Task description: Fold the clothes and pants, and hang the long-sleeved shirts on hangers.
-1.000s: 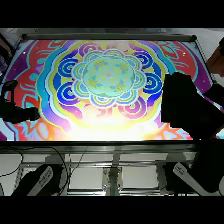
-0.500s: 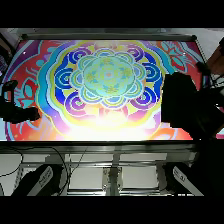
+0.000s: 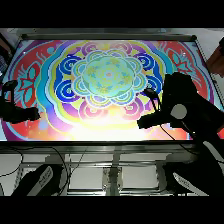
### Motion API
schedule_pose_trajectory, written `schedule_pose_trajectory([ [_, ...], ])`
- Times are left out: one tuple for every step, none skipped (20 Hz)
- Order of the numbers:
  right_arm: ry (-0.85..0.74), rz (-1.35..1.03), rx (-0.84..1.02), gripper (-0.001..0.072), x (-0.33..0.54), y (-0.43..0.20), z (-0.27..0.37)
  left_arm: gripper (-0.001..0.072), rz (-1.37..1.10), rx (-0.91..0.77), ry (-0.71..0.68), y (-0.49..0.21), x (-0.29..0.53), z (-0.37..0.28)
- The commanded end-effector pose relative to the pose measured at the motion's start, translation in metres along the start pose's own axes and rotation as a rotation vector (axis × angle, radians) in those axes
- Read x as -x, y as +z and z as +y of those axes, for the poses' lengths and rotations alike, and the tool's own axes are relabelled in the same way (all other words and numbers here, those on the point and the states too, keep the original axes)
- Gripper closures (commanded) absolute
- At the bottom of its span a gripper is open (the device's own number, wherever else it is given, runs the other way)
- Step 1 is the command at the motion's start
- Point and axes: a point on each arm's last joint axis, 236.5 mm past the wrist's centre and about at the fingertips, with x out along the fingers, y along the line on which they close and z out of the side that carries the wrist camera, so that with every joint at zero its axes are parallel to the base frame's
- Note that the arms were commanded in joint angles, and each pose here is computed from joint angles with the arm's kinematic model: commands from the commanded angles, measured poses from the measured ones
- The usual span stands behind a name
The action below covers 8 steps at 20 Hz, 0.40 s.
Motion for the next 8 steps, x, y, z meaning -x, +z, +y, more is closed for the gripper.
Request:
schedule_pose_trajectory([
  [0.018, 0.008, 0.045, 0.069, -0.0142, -0.0074, 0.0191, 0.0152, 0.0, 0.001, 0.0, -0.0001, -0.0001, 0.0002],
  [0.019, 0.002, 0.052, 0.069, -0.0149, -0.0062, 0.0212, 0.0152, 0.0, 0.0, 0.0, -0.0001, -0.0001, 0.0002],
  [0.019, -0.005, 0.056, 0.069, -0.0152, -0.0046, 0.0221, 0.0153, 0.0, 0.0, 0.0, -0.0001, -0.0001, 0.0002],
  [0.02, -0.013, 0.055, 0.069, -0.0151, -0.0027, 0.0222, 0.0152, 0.0, 0.001, 0.0, -0.0001, -0.0001, 0.0002],
  [0.018, -0.017, 0.056, 0.069, -0.0151, -0.0018, 0.0218, 0.0152, 0.0, 0.001, 0.0, -0.0001, -0.0001, 0.0002],
  [0.016, -0.021, 0.056, 0.069, -0.0151, -0.0008, 0.0215, 0.0152, 0.0, 0.0, 0.0, -0.0002, -0.0001, 0.0003],
  [0.016, -0.023, 0.056, 0.069, -0.0151, -0.0004, 0.0214, 0.0152, 0.0, 0.0, 0.0, -0.0001, -0.0001, 0.0002],
  [0.016, -0.022, 0.056, 0.069, -0.0151, -0.0005, 0.0215, 0.0152, 0.0, 0.001, 0.0, -0.0001, -0.0001, 0.0002],
])
